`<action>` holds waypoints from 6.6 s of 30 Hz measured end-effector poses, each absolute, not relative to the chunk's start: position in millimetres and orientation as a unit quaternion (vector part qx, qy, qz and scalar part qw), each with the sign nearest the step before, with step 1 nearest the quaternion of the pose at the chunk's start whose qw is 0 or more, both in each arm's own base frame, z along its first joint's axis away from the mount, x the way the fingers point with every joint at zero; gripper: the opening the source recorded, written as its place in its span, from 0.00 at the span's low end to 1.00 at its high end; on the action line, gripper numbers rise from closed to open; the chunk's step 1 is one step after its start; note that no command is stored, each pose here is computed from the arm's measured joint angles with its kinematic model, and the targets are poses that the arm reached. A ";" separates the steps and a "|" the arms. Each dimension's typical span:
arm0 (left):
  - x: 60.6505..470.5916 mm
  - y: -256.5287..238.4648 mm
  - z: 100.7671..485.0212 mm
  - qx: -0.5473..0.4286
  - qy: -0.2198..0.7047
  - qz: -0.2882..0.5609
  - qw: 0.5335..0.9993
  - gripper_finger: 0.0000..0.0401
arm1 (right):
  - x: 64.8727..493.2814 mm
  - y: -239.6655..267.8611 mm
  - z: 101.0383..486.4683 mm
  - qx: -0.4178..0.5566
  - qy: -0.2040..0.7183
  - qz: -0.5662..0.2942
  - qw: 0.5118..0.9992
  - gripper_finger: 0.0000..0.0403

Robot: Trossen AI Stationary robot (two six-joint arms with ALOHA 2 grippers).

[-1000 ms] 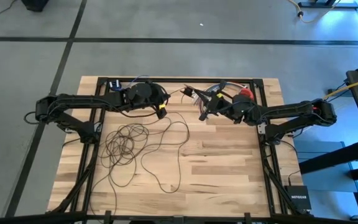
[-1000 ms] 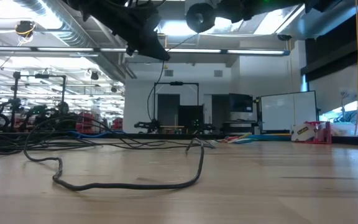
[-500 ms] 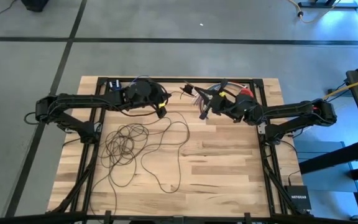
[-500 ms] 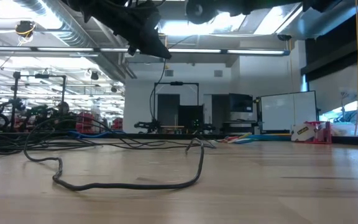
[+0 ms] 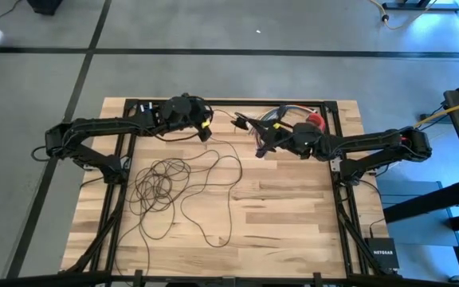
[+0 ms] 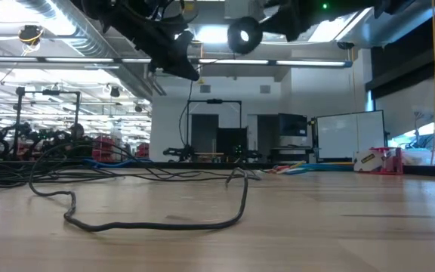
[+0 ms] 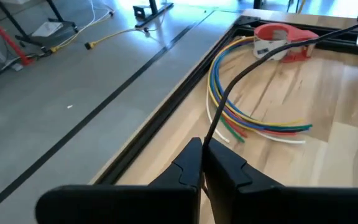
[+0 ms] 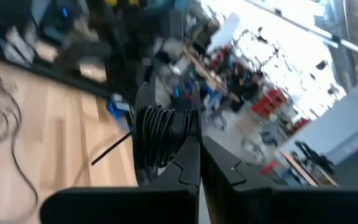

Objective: Coiling cords

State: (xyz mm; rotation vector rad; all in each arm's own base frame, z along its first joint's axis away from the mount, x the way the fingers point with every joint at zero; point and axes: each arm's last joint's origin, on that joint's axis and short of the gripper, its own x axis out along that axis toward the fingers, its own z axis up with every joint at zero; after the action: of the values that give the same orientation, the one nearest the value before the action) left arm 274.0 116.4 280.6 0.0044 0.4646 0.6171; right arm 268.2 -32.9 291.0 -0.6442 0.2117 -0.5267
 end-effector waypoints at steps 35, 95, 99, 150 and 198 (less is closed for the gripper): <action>346.6 36.9 279.7 0.018 0.022 0.140 0.990 0.02 | 277.4 -37.8 272.0 -0.296 0.161 -0.318 0.886 0.02; 374.0 52.2 240.3 0.066 0.132 0.186 0.971 0.16 | 256.8 -32.2 323.2 -0.150 -0.051 -0.288 0.944 0.02; 374.2 52.8 240.2 0.066 0.131 0.188 0.971 0.16 | 257.7 -32.1 327.4 -0.153 -0.046 -0.286 0.945 0.02; 299.2 94.6 305.3 0.075 0.166 0.262 0.948 0.00 | 247.1 -31.0 291.0 -0.210 0.198 -0.231 0.929 0.02; 318.3 60.2 308.6 0.065 0.104 0.170 0.978 0.00 | 242.9 -31.7 320.8 -0.219 0.082 -0.274 0.933 0.02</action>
State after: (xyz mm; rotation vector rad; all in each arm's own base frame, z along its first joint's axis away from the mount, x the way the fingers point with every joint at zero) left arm 318.3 60.2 308.6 0.1310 0.2092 0.3428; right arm 242.9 -31.7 320.8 -0.4475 0.1669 -0.5608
